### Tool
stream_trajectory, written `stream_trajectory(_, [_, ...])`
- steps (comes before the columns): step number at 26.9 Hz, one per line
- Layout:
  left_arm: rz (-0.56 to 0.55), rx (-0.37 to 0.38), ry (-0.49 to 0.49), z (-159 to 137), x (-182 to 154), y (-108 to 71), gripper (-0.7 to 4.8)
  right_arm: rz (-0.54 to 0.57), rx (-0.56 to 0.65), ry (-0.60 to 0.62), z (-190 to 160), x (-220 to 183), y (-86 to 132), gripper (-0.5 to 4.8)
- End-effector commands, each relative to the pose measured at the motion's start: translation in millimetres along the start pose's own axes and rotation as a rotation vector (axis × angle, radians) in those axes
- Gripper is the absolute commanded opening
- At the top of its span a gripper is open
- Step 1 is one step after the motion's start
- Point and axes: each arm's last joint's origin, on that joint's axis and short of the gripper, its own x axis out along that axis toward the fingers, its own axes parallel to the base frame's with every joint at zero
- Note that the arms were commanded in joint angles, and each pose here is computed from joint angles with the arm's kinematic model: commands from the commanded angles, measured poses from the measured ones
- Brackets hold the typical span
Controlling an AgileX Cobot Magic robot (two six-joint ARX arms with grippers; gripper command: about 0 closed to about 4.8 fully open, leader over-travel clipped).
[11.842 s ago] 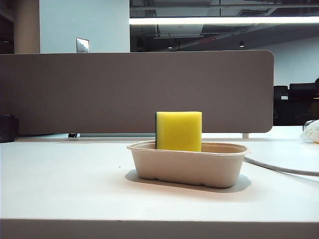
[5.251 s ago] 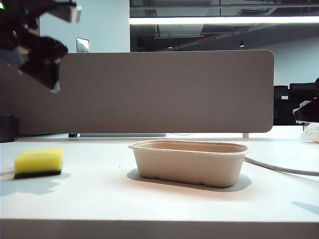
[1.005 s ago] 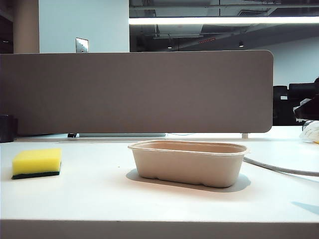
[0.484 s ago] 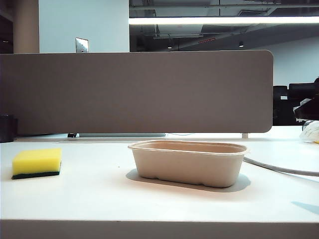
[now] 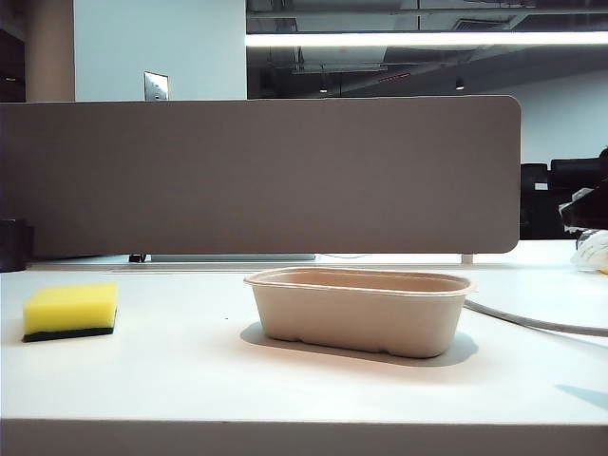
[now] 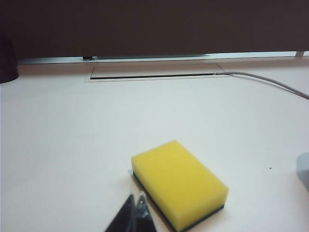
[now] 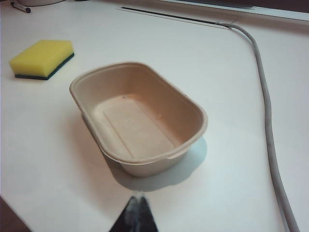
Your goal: Take out the cleaning sponge from the paper lunch box and place it on the table.
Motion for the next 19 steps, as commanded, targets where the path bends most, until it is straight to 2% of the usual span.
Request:
stream_trajectory(1, [-0.003, 0.002, -0.016, 1.9, -0.1, 0.0, -0.04, 0.001, 0.000, -0.019, 2.1, -0.1, 0.2, -0.05])
stream_trajectory(15, [-0.003, 0.002, -0.016, 1.9, -0.1, -0.1, -0.04, 0.000, 0.000, -0.020, 2.2, -0.1, 0.1, -0.05])
stream_trajectory(19, [-0.003, 0.002, -0.016, 1.9, -0.1, -0.1, -0.04, -0.033, -0.008, -0.026, 2.3, -1.1, -1.5, -0.05])
